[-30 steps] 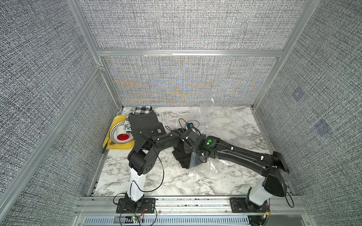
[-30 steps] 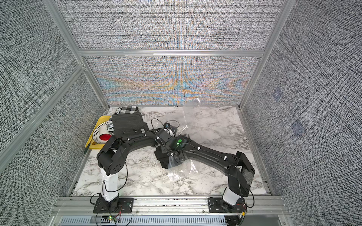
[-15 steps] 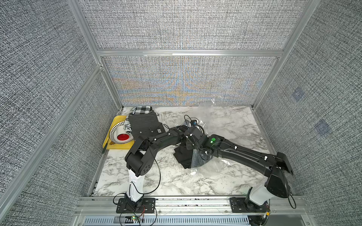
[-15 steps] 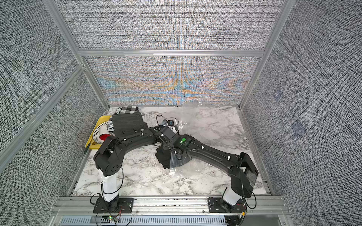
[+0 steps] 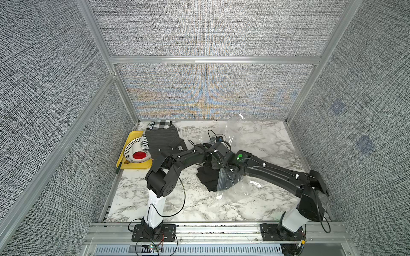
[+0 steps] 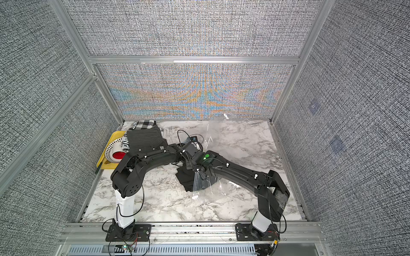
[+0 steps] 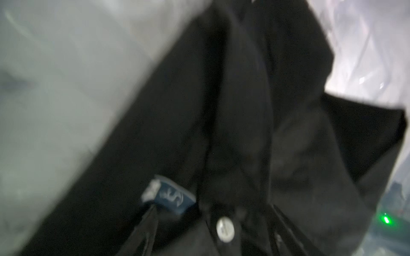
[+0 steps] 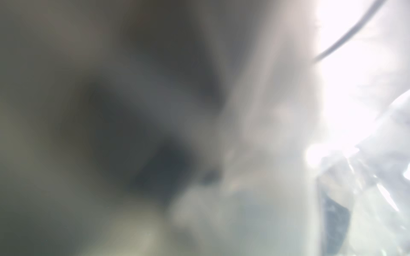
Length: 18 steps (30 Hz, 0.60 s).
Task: Place the folded shirt into the vacuum bag
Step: Place the shirt in the vacuum bag.
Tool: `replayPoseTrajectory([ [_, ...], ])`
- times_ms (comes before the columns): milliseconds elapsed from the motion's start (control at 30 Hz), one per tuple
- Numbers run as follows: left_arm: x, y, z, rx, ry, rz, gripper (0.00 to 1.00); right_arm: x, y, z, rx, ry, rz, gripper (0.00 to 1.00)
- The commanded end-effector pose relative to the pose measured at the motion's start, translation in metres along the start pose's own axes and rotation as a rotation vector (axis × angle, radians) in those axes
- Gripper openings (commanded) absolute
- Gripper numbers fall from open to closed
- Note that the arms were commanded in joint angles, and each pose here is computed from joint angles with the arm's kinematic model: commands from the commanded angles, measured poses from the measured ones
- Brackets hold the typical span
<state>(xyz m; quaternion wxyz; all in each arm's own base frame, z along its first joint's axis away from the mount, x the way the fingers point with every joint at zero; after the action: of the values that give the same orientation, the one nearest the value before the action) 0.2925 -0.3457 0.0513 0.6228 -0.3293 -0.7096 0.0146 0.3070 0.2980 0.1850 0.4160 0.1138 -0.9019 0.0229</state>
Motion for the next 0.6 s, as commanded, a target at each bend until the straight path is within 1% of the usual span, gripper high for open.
replayPoseTrajectory([
  [0,0.01,0.002,0.034,-0.015,0.1,-0.036,0.81,-0.008,-0.007,-0.01,-0.012,-0.006,0.034,0.0],
  [133,0.019,0.005,0.044,-0.047,0.073,-0.042,0.83,-0.008,-0.01,-0.02,-0.023,-0.02,0.035,0.0],
  [233,0.025,0.001,0.041,-0.103,0.013,-0.018,0.83,-0.001,-0.012,-0.026,-0.033,-0.046,0.015,0.0],
  [367,0.026,0.002,0.039,-0.137,-0.027,-0.02,0.83,0.011,-0.015,-0.031,-0.062,-0.08,-0.041,0.0],
  [433,0.03,-0.002,0.039,-0.147,-0.058,0.003,0.83,0.012,-0.021,-0.029,-0.067,-0.08,-0.031,0.0],
  [467,0.033,-0.004,0.039,-0.154,-0.079,0.014,0.82,0.011,-0.025,-0.027,-0.068,-0.074,-0.024,0.0],
  [567,0.052,-0.003,0.038,-0.167,-0.166,-0.007,0.82,0.007,-0.029,-0.02,-0.065,-0.052,-0.02,0.0],
])
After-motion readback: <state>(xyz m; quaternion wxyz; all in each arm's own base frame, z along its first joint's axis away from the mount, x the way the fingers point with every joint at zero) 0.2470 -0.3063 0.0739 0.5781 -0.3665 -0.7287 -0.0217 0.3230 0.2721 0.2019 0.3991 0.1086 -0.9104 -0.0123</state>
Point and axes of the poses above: each gripper's point midway between its finger pads, its own x axis back along the fingers, its own y axis along the line the jaws close on, z = x × y, the point moved 1 cm from there along x, back along the fingers, and after that the axes turned 1 degree about x, right-handed, at the moved point
